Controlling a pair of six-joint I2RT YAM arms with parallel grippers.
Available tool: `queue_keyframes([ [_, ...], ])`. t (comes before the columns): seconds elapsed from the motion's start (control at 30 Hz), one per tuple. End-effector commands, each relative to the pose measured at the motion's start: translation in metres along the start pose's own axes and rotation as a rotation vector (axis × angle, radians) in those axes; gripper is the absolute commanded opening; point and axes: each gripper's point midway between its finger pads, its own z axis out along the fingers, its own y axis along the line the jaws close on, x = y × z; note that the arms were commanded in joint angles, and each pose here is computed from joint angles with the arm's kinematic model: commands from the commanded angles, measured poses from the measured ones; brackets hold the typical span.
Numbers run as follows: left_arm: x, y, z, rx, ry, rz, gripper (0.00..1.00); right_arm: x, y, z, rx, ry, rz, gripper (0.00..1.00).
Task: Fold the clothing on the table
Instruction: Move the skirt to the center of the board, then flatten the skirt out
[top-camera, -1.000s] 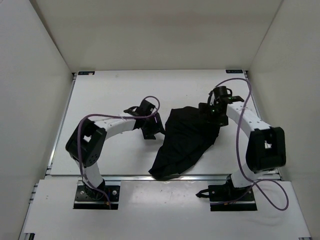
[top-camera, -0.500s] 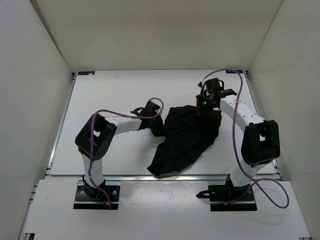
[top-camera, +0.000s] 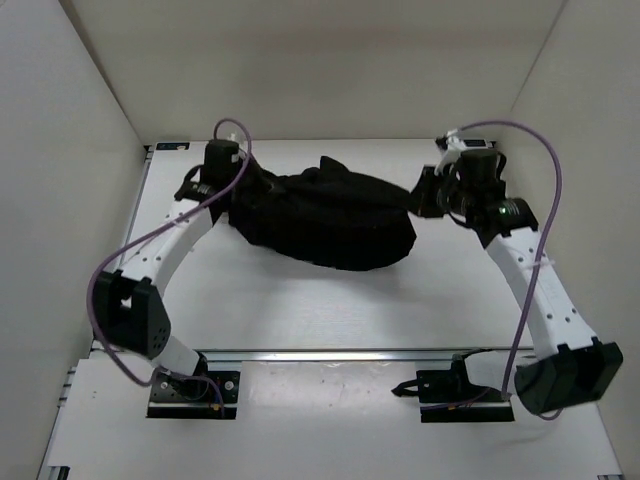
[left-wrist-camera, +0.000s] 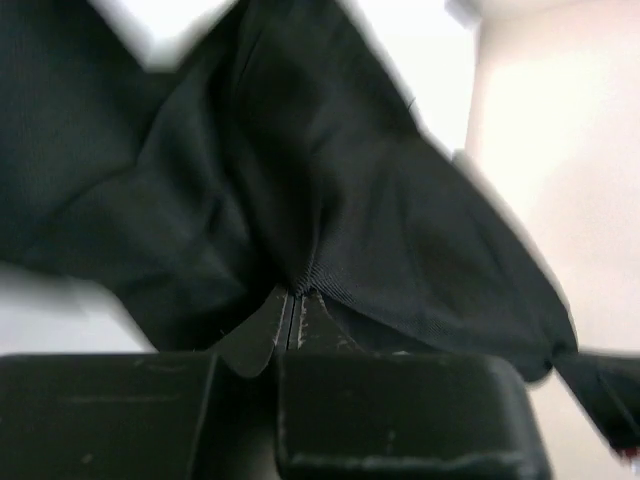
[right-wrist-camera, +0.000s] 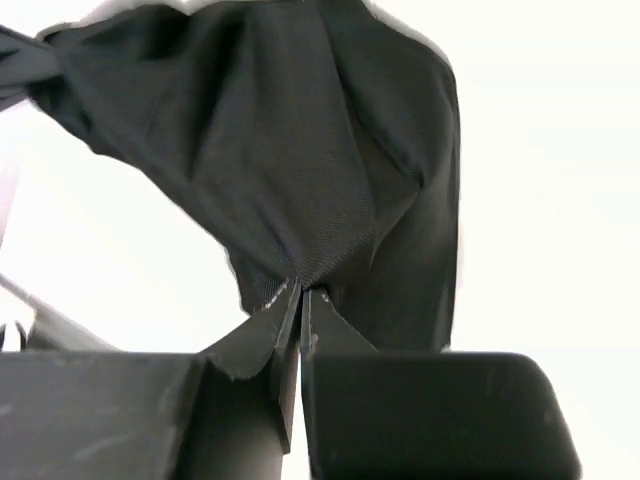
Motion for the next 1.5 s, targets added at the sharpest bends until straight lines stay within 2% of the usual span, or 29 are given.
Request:
queue_keyframes([
  [0.0, 0.078, 0.059, -0.023, -0.129, 0.183, 0.032, 0.00, 0.093, -0.011, -0.014, 0.022, 0.203, 0.104, 0.00],
  [0.07, 0.125, 0.112, -0.039, -0.203, 0.251, -0.012, 0.00, 0.148, -0.011, -0.023, 0.017, 0.317, 0.151, 0.00],
  [0.1, 0.148, 0.134, -0.046, -0.210, 0.285, -0.054, 0.03, 0.177, -0.011, -0.028, 0.009, 0.369, 0.170, 0.00],
  [0.13, 0.150, 0.137, -0.047, -0.186, 0.273, -0.063, 0.23, 0.200, -0.016, -0.033, 0.019, 0.412, 0.187, 0.00],
  [0.17, 0.158, 0.149, -0.053, -0.181, 0.278, -0.102, 0.37, 0.213, -0.019, -0.037, 0.027, 0.432, 0.189, 0.14],
  [0.23, 0.156, 0.156, -0.062, -0.188, 0.260, -0.115, 0.44, 0.217, -0.027, -0.040, 0.039, 0.435, 0.195, 0.53],
  [0.27, 0.148, 0.150, -0.064, -0.189, 0.234, -0.104, 0.45, 0.211, -0.032, -0.039, 0.049, 0.415, 0.207, 0.60],
  [0.3, 0.130, 0.140, -0.063, -0.170, 0.181, -0.077, 0.46, 0.201, -0.039, -0.037, 0.062, 0.388, 0.215, 0.73],
  [0.33, 0.124, 0.136, -0.063, -0.177, 0.171, -0.069, 0.48, 0.194, -0.044, -0.032, 0.067, 0.383, 0.221, 0.78],
  [0.4, 0.101, 0.108, -0.056, -0.143, 0.146, -0.042, 0.50, 0.173, -0.050, -0.020, 0.085, 0.344, 0.202, 0.80],
  [0.5, 0.080, 0.088, -0.040, -0.147, 0.132, -0.009, 0.50, 0.146, -0.053, 0.012, 0.089, 0.309, 0.168, 0.80],
  [0.6, 0.074, 0.083, -0.019, -0.150, 0.145, -0.016, 0.50, 0.124, -0.053, 0.061, 0.055, 0.320, 0.124, 0.81],
  [0.73, 0.075, 0.090, 0.010, -0.181, 0.167, -0.036, 0.57, 0.109, -0.045, 0.114, 0.033, 0.341, 0.031, 0.83],
  [0.9, 0.071, 0.112, 0.042, -0.260, 0.179, -0.054, 0.58, 0.096, -0.027, 0.171, -0.009, 0.352, -0.092, 0.88],
  [1.0, 0.057, 0.119, 0.052, -0.297, 0.125, -0.057, 0.58, 0.098, -0.011, 0.199, -0.025, 0.354, -0.167, 0.90],
  [1.03, 0.056, 0.120, 0.056, -0.310, 0.125, -0.051, 0.61, 0.098, -0.012, 0.211, -0.024, 0.355, -0.178, 0.96],
  [1.2, 0.066, 0.146, 0.077, -0.391, 0.191, -0.067, 0.63, 0.115, -0.006, 0.263, -0.018, 0.446, -0.198, 0.99],
  [1.23, 0.064, 0.147, 0.080, -0.390, 0.178, -0.069, 0.63, 0.117, -0.011, 0.275, 0.001, 0.469, -0.203, 0.98],
  [1.27, 0.067, 0.152, 0.082, -0.397, 0.185, -0.071, 0.62, 0.117, -0.013, 0.283, 0.015, 0.484, -0.203, 0.92],
  [1.3, 0.071, 0.153, 0.083, -0.397, 0.196, -0.078, 0.61, 0.116, -0.013, 0.287, 0.025, 0.483, -0.199, 0.67],
  [1.33, 0.075, 0.158, 0.084, -0.398, 0.207, -0.086, 0.50, 0.120, -0.013, 0.289, 0.022, 0.487, -0.184, 0.32],
  [1.37, 0.075, 0.159, 0.085, -0.394, 0.210, -0.087, 0.20, 0.117, -0.010, 0.285, 0.011, 0.484, -0.168, 0.00],
  [1.4, 0.075, 0.163, 0.084, -0.399, 0.211, -0.091, 0.00, 0.115, -0.010, 0.282, 0.014, 0.482, -0.161, 0.00],
  [1.47, 0.072, 0.165, 0.081, -0.403, 0.206, -0.090, 0.00, 0.101, -0.010, 0.270, 0.041, 0.461, -0.167, 0.00],
])
